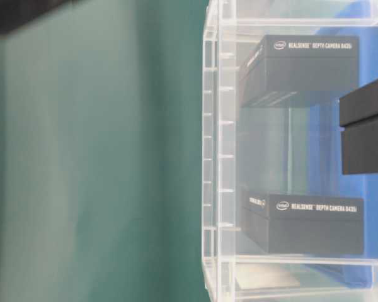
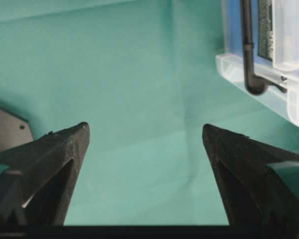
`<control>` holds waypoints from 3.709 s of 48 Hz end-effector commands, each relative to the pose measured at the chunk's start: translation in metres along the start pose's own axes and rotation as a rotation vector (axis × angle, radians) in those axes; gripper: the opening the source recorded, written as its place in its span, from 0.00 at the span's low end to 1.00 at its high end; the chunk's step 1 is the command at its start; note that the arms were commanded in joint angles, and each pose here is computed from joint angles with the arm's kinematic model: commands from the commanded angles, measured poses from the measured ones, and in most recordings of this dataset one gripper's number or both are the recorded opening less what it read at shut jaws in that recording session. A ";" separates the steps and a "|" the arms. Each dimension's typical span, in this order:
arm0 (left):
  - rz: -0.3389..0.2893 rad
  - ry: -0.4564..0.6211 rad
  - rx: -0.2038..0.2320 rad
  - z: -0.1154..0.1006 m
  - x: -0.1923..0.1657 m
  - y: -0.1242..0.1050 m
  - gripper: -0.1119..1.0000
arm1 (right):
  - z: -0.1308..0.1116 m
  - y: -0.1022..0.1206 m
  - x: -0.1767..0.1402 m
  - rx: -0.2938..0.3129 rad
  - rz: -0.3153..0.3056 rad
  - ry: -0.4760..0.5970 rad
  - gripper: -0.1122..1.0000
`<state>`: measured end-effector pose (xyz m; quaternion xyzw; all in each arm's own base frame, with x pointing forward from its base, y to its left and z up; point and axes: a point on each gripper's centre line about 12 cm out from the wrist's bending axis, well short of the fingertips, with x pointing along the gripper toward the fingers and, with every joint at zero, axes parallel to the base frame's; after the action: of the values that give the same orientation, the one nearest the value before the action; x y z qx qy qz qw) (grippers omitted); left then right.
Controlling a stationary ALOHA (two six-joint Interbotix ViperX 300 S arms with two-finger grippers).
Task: Take out the box from the case.
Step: 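Withdraw the right gripper to the right side, then move the left gripper over the left pair of black boxes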
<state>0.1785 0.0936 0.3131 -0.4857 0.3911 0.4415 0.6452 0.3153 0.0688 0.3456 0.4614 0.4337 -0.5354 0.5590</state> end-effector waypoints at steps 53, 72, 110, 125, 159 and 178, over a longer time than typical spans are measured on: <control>-0.010 -0.009 0.003 0.001 -0.005 0.000 0.96 | 0.110 -0.095 0.043 0.011 0.091 -0.079 0.92; -0.009 -0.008 0.002 0.001 -0.004 -0.001 0.96 | 0.164 -0.107 0.050 0.039 0.086 -0.104 0.92; 0.000 0.013 0.026 0.009 0.001 -0.027 0.96 | 0.172 -0.104 0.051 0.036 0.111 -0.102 0.92; 0.009 0.038 0.051 0.021 0.010 -0.073 0.96 | 0.173 -0.100 0.053 0.029 0.126 -0.107 0.92; -0.065 0.028 0.080 0.047 0.022 -0.193 0.96 | 0.176 -0.094 0.057 -0.010 0.146 -0.123 0.92; -0.035 0.043 0.070 0.044 0.042 -0.208 0.96 | 0.176 -0.092 0.058 -0.020 0.164 -0.135 0.92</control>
<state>0.3921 0.1137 0.3310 -0.4762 0.4273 0.4062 0.6525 0.2238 -0.1144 0.3123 0.4515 0.3721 -0.5171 0.6247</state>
